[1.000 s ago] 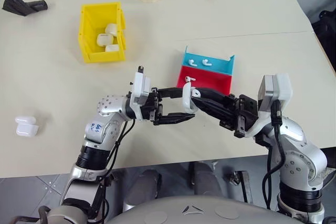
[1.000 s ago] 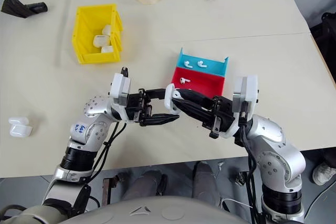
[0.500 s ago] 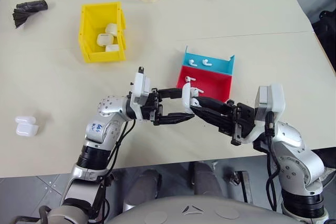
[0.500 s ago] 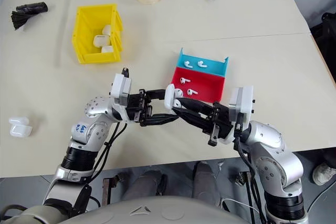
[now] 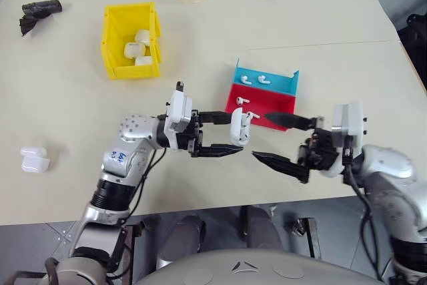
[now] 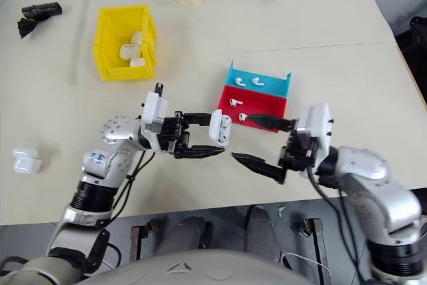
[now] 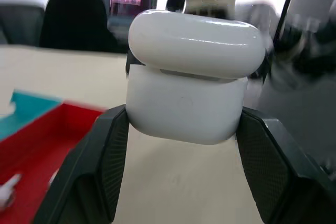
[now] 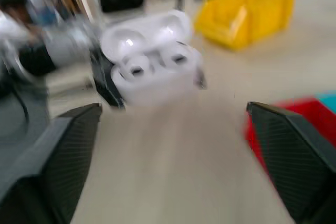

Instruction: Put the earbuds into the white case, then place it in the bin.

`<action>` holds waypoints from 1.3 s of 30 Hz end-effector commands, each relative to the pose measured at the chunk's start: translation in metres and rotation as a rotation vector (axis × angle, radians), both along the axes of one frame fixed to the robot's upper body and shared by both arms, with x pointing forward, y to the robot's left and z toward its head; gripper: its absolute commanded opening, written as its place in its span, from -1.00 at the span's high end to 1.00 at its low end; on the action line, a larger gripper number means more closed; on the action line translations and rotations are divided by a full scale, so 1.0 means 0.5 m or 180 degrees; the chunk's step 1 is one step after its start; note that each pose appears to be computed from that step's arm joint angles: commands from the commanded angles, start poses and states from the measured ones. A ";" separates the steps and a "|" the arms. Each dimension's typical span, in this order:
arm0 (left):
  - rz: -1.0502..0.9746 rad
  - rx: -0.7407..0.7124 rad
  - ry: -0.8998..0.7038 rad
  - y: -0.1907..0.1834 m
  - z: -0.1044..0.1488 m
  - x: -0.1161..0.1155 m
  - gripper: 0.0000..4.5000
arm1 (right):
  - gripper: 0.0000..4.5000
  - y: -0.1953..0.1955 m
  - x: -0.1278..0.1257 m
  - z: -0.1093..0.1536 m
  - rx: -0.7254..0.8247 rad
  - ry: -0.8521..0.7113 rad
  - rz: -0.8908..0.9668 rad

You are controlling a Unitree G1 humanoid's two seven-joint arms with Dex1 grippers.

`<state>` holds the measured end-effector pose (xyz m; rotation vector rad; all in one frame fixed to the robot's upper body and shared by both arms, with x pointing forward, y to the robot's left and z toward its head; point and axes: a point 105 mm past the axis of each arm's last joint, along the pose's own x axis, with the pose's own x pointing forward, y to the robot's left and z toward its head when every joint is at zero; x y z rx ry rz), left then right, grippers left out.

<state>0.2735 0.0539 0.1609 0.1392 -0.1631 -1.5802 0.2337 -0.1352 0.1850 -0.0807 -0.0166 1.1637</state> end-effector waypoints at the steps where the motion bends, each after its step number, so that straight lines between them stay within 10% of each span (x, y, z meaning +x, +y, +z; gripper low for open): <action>1: 0.0116 0.0382 -0.0458 -0.012 0.006 0.016 -0.21 | -0.91 -0.002 -0.008 0.036 0.0005 -0.0078 0.0149; 14: 0.0330 0.1071 -0.0733 -0.046 -0.014 0.044 -0.21 | 0.96 0.103 0.009 0.074 -0.0359 -0.0127 0.0513; 34: 0.0678 0.0103 -0.0338 -0.003 0.033 0.040 -0.21 | 0.98 -0.017 0.055 -0.014 -0.0257 -0.0312 -0.0099; 39: 0.1419 -0.0282 -0.0109 0.045 0.027 0.058 -0.21 | 0.43 -0.033 0.056 0.028 0.0124 -0.0862 -0.0448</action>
